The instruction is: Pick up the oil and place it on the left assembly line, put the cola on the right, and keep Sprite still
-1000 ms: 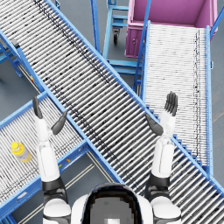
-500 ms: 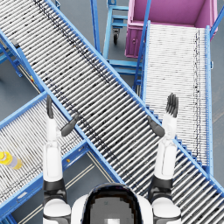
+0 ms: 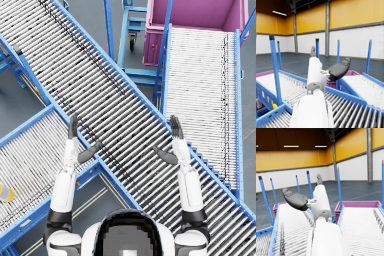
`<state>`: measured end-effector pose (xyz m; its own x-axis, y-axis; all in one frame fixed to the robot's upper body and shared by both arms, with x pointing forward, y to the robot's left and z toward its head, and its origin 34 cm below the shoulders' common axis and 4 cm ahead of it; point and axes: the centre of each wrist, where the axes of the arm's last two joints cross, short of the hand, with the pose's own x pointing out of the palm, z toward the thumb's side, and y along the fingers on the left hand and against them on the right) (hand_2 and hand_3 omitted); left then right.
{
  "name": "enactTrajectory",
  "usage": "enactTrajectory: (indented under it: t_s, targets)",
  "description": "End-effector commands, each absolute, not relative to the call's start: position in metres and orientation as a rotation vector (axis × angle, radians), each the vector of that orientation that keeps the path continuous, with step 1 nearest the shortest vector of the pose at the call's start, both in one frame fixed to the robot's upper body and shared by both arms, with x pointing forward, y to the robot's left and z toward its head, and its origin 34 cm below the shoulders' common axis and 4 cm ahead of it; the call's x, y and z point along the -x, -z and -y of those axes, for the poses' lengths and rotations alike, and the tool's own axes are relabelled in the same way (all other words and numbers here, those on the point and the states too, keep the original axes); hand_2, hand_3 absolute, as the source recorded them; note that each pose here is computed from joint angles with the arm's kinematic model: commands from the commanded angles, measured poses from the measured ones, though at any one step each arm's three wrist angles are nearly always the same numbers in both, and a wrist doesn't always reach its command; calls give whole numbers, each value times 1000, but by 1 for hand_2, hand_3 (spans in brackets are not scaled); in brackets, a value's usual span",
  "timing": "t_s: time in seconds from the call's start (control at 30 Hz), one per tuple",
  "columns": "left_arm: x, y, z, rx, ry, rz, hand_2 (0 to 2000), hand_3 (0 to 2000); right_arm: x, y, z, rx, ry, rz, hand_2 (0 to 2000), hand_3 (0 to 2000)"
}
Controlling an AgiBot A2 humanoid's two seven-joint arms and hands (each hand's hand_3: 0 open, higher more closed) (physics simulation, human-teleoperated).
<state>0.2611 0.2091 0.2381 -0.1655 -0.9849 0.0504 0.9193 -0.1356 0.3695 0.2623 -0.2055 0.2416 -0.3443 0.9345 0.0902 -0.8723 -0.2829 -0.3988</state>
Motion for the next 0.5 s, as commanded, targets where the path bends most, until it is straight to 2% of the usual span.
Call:
enactTrajectory:
  t_s: [0.03, 0.07, 0.13, 0.5]
  targets:
    - [-260, -236, -207, -200, 1721, 371, 0, 0, -261, -239, 204, 178, -1895, 437, 0, 0]
    - [-257, -232, -204, -135, 1751, 380, 0, 0, -258, -233, 203, 156, -1935, 404, 0, 0]
    - [-256, -230, -202, -105, 1764, 384, 0, 0, -256, -231, 202, 146, -1953, 390, 0, 0]
    - [-255, -229, -201, -75, 1776, 388, 0, 0, -255, -229, 201, 135, -1971, 376, 0, 0]
